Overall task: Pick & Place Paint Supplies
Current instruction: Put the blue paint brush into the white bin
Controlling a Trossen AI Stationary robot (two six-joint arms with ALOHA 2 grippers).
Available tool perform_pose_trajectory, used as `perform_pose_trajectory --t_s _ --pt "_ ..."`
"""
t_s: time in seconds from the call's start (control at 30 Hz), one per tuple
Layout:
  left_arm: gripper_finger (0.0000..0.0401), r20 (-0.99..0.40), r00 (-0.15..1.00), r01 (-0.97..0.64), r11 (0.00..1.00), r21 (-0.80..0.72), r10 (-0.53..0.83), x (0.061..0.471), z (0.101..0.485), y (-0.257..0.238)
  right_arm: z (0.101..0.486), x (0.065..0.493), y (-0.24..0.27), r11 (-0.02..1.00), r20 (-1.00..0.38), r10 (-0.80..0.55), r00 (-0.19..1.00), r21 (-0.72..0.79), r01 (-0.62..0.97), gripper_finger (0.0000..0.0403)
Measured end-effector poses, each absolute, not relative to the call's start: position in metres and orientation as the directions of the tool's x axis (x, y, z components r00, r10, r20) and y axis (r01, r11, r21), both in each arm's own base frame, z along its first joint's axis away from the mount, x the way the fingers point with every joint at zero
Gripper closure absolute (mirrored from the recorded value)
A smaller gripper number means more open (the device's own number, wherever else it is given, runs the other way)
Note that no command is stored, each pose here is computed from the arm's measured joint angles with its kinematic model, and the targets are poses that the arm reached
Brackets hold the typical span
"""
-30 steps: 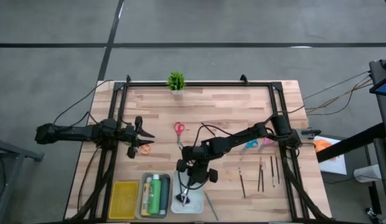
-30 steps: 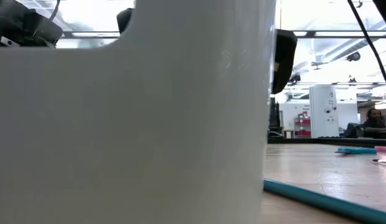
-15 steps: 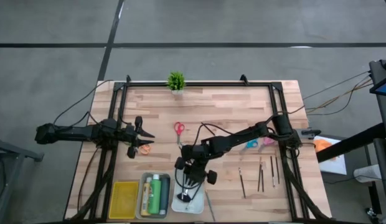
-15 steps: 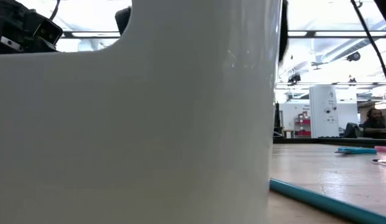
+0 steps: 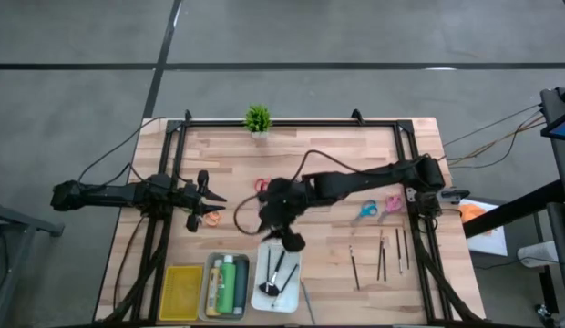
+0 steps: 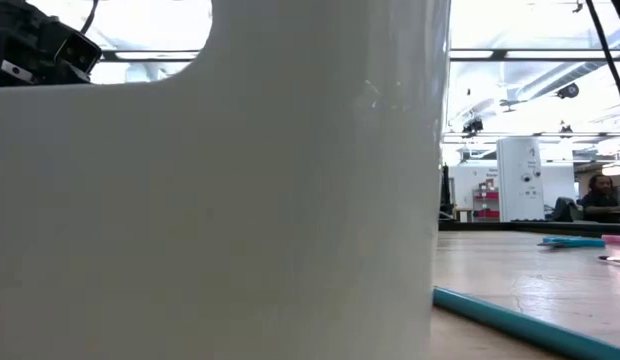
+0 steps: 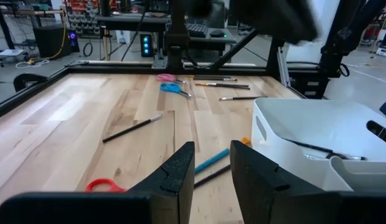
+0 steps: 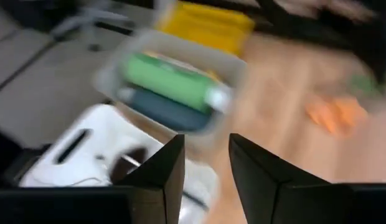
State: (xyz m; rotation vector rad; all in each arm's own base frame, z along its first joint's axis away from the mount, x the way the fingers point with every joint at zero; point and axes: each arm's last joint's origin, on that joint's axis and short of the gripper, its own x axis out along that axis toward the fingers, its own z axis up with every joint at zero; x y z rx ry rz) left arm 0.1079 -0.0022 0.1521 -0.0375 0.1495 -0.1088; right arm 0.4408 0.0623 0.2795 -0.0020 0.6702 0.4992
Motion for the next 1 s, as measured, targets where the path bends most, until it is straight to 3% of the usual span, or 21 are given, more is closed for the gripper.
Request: perform_pose_trajectory --t_s 0.2,0.4,0.8,1.0 --pt "0.0297 -0.143 0.983 0.105 0.993 -0.045 -0.111 0.108 0.152 -0.002 0.278 0.425 0.047 0.970 -0.766 0.242 0.596 0.181 -0.162 0.0280" --pt "0.0297 -0.158 0.981 0.105 0.993 -0.047 -0.111 0.109 0.151 -0.002 0.265 0.420 0.041 0.995 -0.819 0.065 0.570 0.099 0.029 0.0280" --pt "0.0297 -0.157 0.981 0.105 0.993 -0.046 -0.111 0.109 0.151 -0.002 0.237 0.414 0.024 0.976 -0.865 0.036 0.501 0.137 0.167 0.0280" --pt "0.0297 -0.157 0.981 0.105 0.993 -0.046 -0.111 0.109 0.151 -0.002 0.235 0.419 0.013 0.949 -0.827 0.028 0.561 0.198 0.246 0.0280"
